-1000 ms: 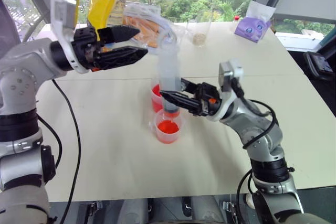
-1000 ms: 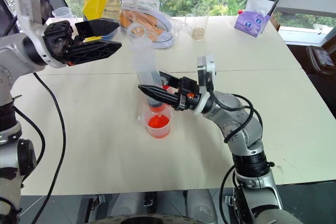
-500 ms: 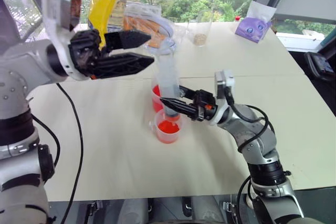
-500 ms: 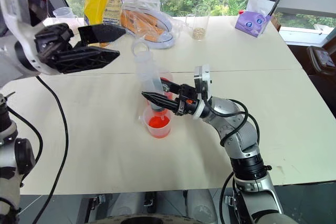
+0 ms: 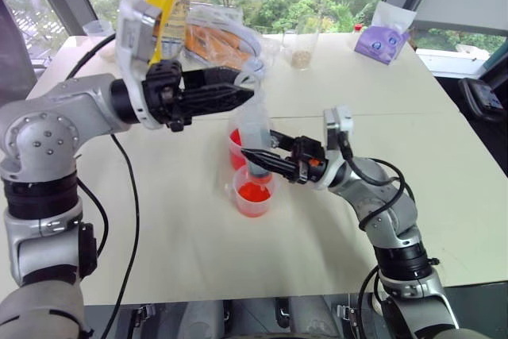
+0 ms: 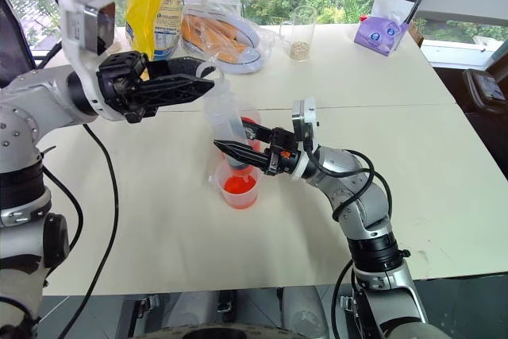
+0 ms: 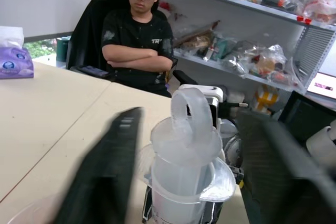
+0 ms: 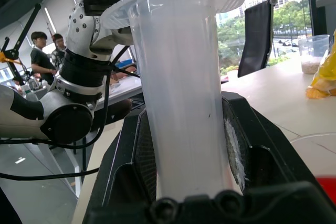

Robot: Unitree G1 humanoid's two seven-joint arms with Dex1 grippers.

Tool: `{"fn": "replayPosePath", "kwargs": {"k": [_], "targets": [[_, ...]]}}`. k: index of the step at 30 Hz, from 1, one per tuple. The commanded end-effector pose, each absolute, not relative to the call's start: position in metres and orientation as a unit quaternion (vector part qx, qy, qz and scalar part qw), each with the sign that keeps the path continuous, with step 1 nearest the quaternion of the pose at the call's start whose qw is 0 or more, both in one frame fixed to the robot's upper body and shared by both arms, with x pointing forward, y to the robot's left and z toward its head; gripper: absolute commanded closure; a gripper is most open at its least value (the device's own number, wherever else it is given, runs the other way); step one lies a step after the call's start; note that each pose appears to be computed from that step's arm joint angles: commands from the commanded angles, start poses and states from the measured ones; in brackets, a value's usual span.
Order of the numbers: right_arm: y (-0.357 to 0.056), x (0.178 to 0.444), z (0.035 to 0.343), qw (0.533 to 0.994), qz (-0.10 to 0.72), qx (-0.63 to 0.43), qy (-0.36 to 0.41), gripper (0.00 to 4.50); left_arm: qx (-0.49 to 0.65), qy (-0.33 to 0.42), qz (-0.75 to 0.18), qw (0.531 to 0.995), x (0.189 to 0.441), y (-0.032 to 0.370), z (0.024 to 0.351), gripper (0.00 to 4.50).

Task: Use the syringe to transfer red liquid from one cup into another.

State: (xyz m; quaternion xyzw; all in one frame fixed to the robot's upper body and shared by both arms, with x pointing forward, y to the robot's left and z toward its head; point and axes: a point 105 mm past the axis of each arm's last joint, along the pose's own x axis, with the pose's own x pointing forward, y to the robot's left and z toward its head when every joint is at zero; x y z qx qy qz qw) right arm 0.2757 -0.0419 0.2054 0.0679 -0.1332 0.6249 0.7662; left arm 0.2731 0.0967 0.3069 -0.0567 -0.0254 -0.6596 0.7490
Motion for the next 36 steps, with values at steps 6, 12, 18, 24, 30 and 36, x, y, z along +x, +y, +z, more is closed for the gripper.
{"fn": "replayPosePath", "kwargs": {"k": [6, 12, 18, 24, 30, 36], "targets": [[-0.039, 0.267, 0.218, 0.753, 0.636, 0.056, -0.159, 3.11, -0.039, -0.041, -0.671, 0.739, 0.268, 0.094, 0.313, 4.49], [-0.039, 0.267, 0.234, 0.750, 0.634, 0.060, -0.179, 3.11, -0.018, -0.024, -0.681, 0.732, 0.264, 0.091, 0.302, 4.49], [-0.040, 0.268, 0.256, 0.747, 0.630, 0.066, -0.203, 3.11, -0.016, -0.010, -0.691, 0.723, 0.263, 0.088, 0.291, 4.49], [-0.041, 0.271, 0.268, 0.747, 0.625, 0.072, -0.214, 3.11, -0.012, 0.002, -0.695, 0.719, 0.261, 0.088, 0.281, 4.49], [-0.043, 0.272, 0.276, 0.749, 0.621, 0.079, -0.216, 3.11, -0.016, 0.015, -0.702, 0.712, 0.256, 0.087, 0.271, 4.49], [-0.044, 0.274, 0.281, 0.751, 0.619, 0.084, -0.214, 3.11, -0.014, 0.019, -0.703, 0.711, 0.255, 0.085, 0.268, 4.49]]}}
